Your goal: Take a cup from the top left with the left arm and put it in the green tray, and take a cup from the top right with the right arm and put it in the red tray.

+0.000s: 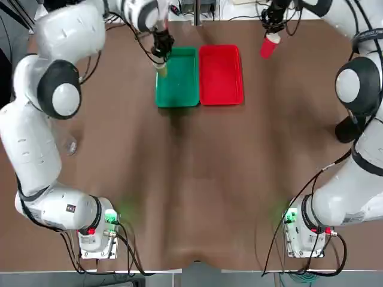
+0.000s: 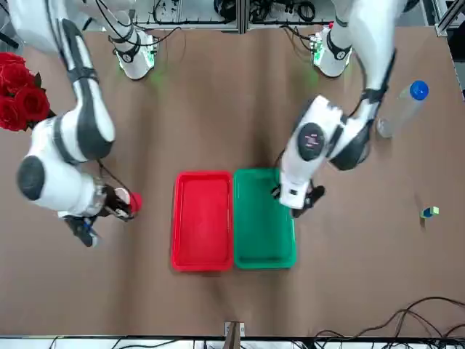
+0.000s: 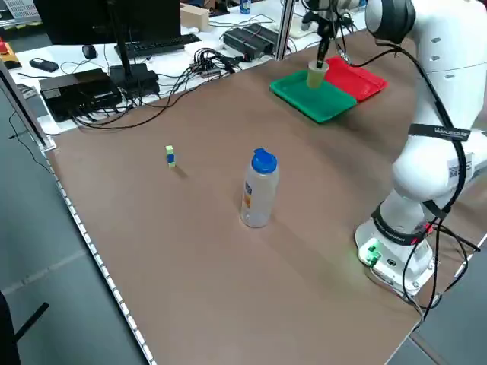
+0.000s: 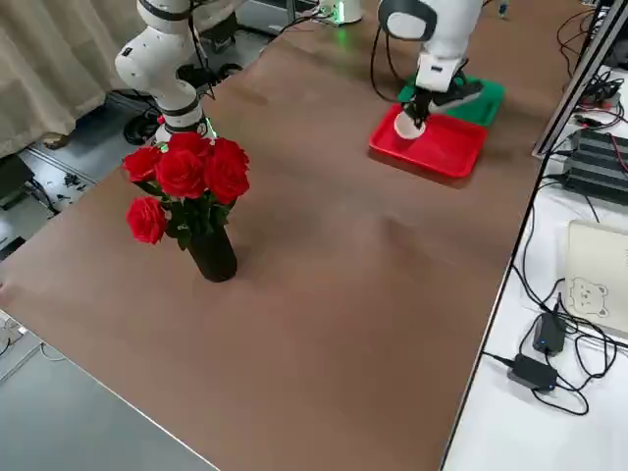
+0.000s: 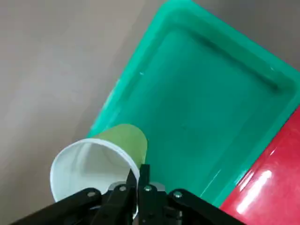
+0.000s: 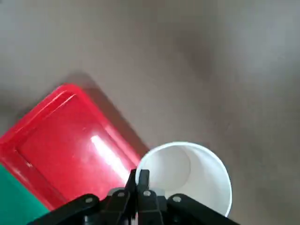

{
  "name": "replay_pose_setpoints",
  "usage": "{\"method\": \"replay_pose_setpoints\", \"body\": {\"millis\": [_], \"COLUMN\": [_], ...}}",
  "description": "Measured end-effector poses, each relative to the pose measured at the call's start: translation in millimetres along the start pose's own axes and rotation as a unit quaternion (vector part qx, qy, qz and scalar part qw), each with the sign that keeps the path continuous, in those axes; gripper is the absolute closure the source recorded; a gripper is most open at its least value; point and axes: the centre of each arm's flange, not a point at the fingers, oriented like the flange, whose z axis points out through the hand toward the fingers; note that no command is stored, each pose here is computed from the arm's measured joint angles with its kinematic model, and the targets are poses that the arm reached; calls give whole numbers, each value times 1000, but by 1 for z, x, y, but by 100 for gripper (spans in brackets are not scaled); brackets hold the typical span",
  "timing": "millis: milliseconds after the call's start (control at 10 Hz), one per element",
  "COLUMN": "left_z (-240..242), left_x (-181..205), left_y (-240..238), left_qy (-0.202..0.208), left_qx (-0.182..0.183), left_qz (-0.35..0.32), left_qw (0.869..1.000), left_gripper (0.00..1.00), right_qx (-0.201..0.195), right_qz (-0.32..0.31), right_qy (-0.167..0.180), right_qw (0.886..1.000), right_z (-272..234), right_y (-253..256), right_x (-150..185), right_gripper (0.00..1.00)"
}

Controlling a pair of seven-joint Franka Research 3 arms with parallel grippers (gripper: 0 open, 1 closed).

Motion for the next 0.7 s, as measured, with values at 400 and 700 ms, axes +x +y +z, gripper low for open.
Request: {"method": "replay_pose_setpoints", "body": {"millis": [400,700], "left_z": [64,85], "left_x": [5,7], "left_y": [27,29], "left_qy": [41,36], "left_qx": [-17,-17], "left_qz": [-24,-24], "left_qw": [999,999], "left_gripper": [98,96], "right_qx": [55,61], "right_qz": [45,46], "right_qy": [33,34], "right_qw": [997,996], "right_z": [26,96], "right_y": [-78,-106], "right_x": [-83,-110], "right_gripper": [95,93]}}
